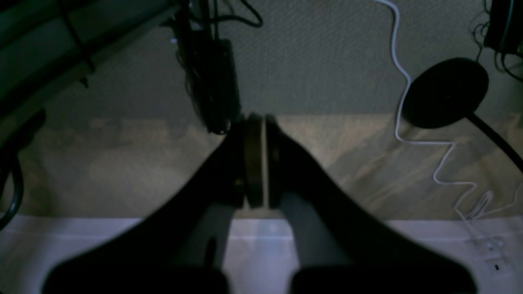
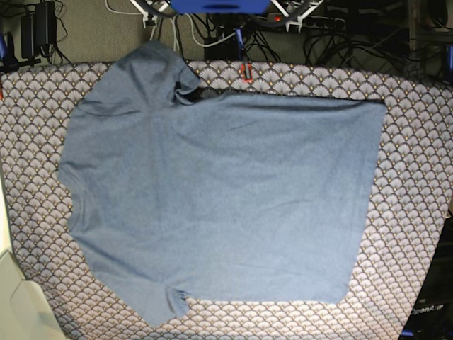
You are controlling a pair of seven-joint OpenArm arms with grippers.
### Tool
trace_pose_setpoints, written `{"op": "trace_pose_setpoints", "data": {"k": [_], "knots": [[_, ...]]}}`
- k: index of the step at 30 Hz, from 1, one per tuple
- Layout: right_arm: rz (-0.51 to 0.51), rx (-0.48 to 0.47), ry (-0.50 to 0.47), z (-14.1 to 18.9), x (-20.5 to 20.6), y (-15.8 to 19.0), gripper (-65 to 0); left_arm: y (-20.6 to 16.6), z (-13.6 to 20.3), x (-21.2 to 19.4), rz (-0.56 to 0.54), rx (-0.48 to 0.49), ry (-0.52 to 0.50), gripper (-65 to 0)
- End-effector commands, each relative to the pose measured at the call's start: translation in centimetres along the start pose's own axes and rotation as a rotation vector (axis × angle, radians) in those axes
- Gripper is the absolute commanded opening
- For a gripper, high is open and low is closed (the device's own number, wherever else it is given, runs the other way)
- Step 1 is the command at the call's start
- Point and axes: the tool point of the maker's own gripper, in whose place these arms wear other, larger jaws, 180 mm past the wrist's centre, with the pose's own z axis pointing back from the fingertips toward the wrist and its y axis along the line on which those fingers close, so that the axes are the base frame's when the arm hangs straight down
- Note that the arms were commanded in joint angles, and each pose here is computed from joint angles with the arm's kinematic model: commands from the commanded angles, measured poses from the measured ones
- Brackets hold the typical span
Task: Fold the T-shirt properly
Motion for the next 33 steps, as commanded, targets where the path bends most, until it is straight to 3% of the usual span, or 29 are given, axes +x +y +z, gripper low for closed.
{"op": "trace_pose_setpoints", "data": {"k": [1, 5, 13, 18, 24, 33], "knots": [[-0.002, -0.012, 0.003, 0.1, -0.8, -0.4, -65.0, 0.3, 0.0, -0.2, -0.008, 0.005, 0.001, -64.7], [-0.001, -0.014, -0.063, 0.5, -1.1, -0.5, -65.0, 0.2, 0.1, -0.2, -0.008, 0.002, -0.022, -64.7], [0.001, -0.015, -0.046, 0.9, -3.3, -0.6, -65.0, 0.9, 1.2, -1.5, -0.016, 0.009, -0.109, -64.7], [0.005, -0.020, -0.100, 1.4, -4.9, -1.0, -65.0, 2.2, 2.8, -1.4, -0.028, 0.023, -0.194, -64.7], [0.020, -0.035, -0.248, 3.1, -6.5, -2.1, -65.0, 2.8, 6.1, -0.1, -0.054, 0.026, -0.284, -64.7], [0.063, -0.048, -0.499, 8.2, -4.5, -3.6, -65.0, 2.2, 12.0, 3.6, -0.087, 0.013, -0.385, -64.7]]}}
